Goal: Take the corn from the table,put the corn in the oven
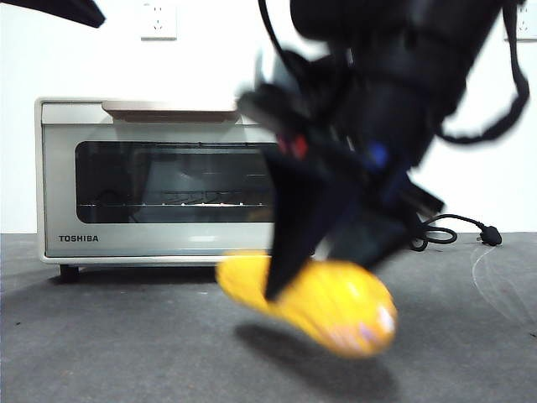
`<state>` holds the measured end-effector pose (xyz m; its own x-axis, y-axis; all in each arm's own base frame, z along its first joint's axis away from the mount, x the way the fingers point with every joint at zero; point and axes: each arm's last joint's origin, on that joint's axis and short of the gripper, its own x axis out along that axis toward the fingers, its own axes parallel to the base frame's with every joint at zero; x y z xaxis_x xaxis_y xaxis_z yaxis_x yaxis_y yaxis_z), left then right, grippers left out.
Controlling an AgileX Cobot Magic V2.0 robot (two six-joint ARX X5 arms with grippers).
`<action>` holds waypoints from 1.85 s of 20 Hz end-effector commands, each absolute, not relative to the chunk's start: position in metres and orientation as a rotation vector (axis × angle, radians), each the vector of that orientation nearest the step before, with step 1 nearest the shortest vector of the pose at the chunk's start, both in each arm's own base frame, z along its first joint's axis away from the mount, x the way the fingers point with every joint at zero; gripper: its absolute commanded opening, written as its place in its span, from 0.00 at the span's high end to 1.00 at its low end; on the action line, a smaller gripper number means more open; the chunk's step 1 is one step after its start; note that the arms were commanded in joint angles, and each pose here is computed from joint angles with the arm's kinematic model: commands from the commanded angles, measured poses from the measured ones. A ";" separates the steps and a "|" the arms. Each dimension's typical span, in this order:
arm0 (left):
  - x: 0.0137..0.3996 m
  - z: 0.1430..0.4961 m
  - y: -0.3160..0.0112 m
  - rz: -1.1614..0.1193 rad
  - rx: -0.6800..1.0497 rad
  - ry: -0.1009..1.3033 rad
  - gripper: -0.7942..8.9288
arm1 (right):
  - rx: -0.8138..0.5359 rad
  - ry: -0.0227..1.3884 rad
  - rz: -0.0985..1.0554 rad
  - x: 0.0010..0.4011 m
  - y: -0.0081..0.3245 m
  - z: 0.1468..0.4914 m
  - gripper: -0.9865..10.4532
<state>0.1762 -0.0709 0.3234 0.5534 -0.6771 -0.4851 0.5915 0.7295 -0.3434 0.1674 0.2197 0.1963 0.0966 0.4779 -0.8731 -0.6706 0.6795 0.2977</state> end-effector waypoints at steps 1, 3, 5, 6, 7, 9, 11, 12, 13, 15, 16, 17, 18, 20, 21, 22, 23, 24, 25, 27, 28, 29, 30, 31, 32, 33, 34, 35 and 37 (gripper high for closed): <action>0.187 0.326 -0.074 -0.756 -0.145 0.575 0.92 | -0.186 1.092 0.949 0.155 0.226 0.225 0.92; 0.196 0.326 -0.077 -0.726 -0.133 0.534 0.92 | -0.171 0.984 0.991 0.144 0.227 0.255 0.92; 0.205 0.325 -0.078 -0.674 -0.119 0.504 0.92 | -0.167 0.881 0.989 0.134 0.222 0.285 0.92; 0.209 0.324 -0.079 -0.652 -0.113 0.493 0.92 | -0.166 0.833 0.972 0.130 0.217 0.300 0.92; 0.213 0.324 -0.079 -0.638 -0.109 0.483 0.92 | -0.166 0.806 0.957 0.127 0.214 0.310 0.92; 0.218 0.322 -0.080 -0.614 -0.104 0.468 0.92 | -0.166 0.764 0.922 0.123 0.205 0.326 0.92; 0.224 0.321 -0.082 -0.592 -0.099 0.448 0.92 | -0.171 0.727 0.888 0.119 0.196 0.342 0.92; 0.227 0.320 -0.082 -0.590 -0.098 0.443 0.92 | -0.175 0.710 0.879 0.117 0.192 0.348 0.92; 0.230 0.319 -0.083 -0.591 -0.099 0.433 0.92 | -0.177 0.691 0.871 0.114 0.187 0.356 0.92; 0.235 0.317 -0.085 -0.592 -0.099 0.428 0.92 | -0.169 0.663 0.856 0.111 0.179 0.367 0.92; 0.237 0.315 -0.086 -0.591 -0.099 0.430 0.92 | -0.167 0.651 0.854 0.108 0.176 0.373 0.92; 0.240 0.313 -0.086 -0.591 -0.099 0.436 0.92 | -0.162 0.639 0.852 0.106 0.172 0.378 0.92; 0.241 0.312 -0.087 -0.590 -0.099 0.442 0.92 | -0.159 0.630 0.852 0.105 0.169 0.382 0.92; 0.246 0.306 -0.088 -0.589 -0.099 0.462 0.92 | -0.152 0.612 0.848 0.101 0.163 0.391 0.92; 0.248 0.305 -0.089 -0.588 -0.099 0.470 0.92 | -0.149 0.604 0.843 0.100 0.160 0.394 0.92; 0.250 0.302 -0.090 -0.587 -0.099 0.482 0.92 | -0.145 0.591 0.835 0.099 0.158 0.398 0.92; 0.251 0.300 -0.090 -0.589 -0.099 0.489 0.92 | -0.141 0.583 0.832 0.098 0.156 0.401 0.92; 0.252 0.298 -0.091 -0.589 -0.100 0.497 0.92 | -0.136 0.575 0.834 0.097 0.154 0.403 0.92; 0.254 0.296 -0.091 -0.588 -0.100 0.506 0.92 | -0.131 0.568 0.836 0.096 0.153 0.404 0.92; 0.256 0.292 -0.092 -0.586 -0.099 0.523 0.92 | -0.126 0.560 0.838 0.095 0.151 0.407 0.92; 0.257 0.290 -0.092 -0.585 -0.099 0.536 0.92 | -0.125 0.557 0.838 0.095 0.151 0.408 0.92; 0.258 0.288 -0.093 -0.584 -0.099 0.549 0.92 | -0.124 0.556 0.838 0.095 0.150 0.408 0.92; 0.258 0.286 -0.093 -0.582 -0.099 0.562 0.92 | -0.124 0.555 0.839 0.094 0.150 0.408 0.92; 0.259 0.284 -0.093 -0.580 -0.099 0.581 0.92 | -0.128 0.554 0.839 0.094 0.150 0.408 0.92; 0.259 0.281 -0.093 -0.578 -0.098 0.601 0.92 | -0.133 0.551 0.837 0.095 0.150 0.408 0.92; 0.259 0.279 -0.093 -0.576 -0.098 0.618 0.92 | -0.134 0.550 0.833 0.095 0.150 0.408 0.92; 0.258 0.277 -0.093 -0.574 -0.098 0.641 0.92 | -0.136 0.549 0.827 0.095 0.150 0.408 0.92; 0.258 0.275 -0.093 -0.572 -0.097 0.662 0.92 | -0.138 0.549 0.823 0.095 0.150 0.408 0.92; 0.256 0.271 -0.093 -0.570 -0.095 0.703 0.92 | -0.138 0.549 0.822 0.095 0.150 0.408 0.92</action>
